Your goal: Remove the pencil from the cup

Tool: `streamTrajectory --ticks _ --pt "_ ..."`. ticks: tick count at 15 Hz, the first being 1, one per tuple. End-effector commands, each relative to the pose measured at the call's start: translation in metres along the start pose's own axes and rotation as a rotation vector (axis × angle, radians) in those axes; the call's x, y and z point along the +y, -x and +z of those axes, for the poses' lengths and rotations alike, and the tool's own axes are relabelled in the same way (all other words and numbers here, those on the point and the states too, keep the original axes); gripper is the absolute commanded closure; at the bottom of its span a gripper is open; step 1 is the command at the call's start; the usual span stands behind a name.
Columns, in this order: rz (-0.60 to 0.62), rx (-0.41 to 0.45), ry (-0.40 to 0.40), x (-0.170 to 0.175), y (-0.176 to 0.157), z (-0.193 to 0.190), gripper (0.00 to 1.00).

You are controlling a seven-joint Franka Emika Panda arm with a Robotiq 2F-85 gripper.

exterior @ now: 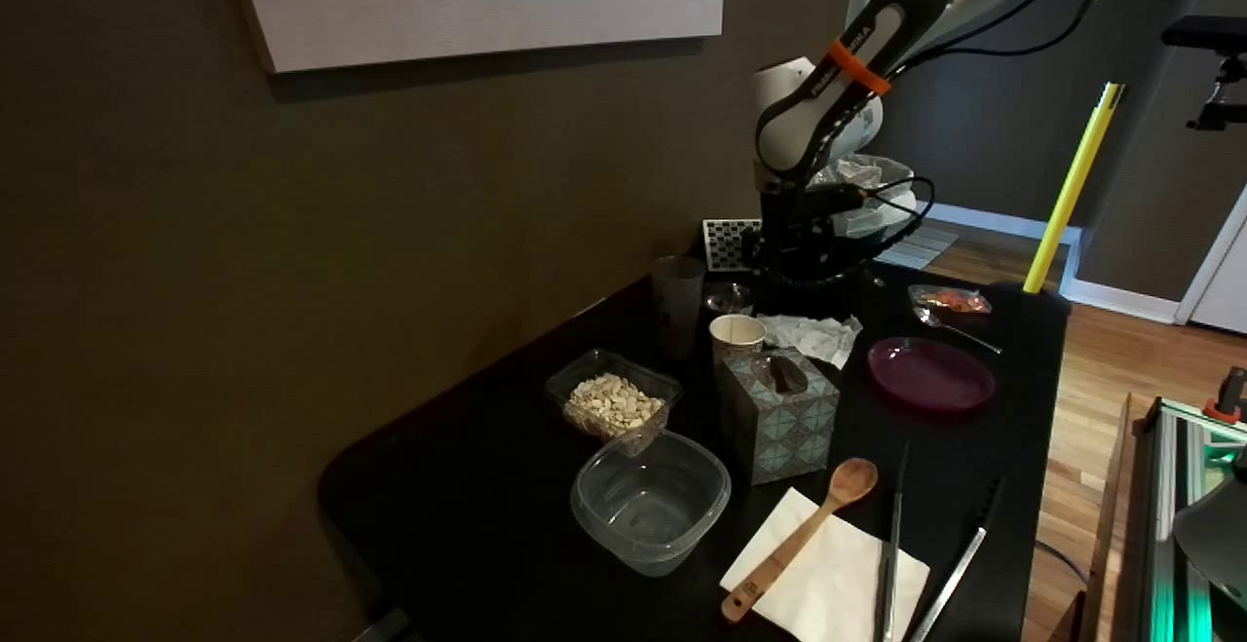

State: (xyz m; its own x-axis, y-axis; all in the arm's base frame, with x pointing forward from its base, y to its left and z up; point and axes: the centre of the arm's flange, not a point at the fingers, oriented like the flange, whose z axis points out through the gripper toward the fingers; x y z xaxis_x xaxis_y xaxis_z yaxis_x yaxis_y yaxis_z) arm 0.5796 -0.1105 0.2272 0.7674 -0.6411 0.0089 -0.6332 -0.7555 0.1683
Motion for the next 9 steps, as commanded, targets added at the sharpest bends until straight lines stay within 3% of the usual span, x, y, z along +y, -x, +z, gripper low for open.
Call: streamTrajectory --ticks 1,9 --pt "0.004 0.073 -0.041 0.012 0.035 -0.044 0.00" --pt "0.003 0.200 -0.139 0.032 0.065 -0.104 0.00"
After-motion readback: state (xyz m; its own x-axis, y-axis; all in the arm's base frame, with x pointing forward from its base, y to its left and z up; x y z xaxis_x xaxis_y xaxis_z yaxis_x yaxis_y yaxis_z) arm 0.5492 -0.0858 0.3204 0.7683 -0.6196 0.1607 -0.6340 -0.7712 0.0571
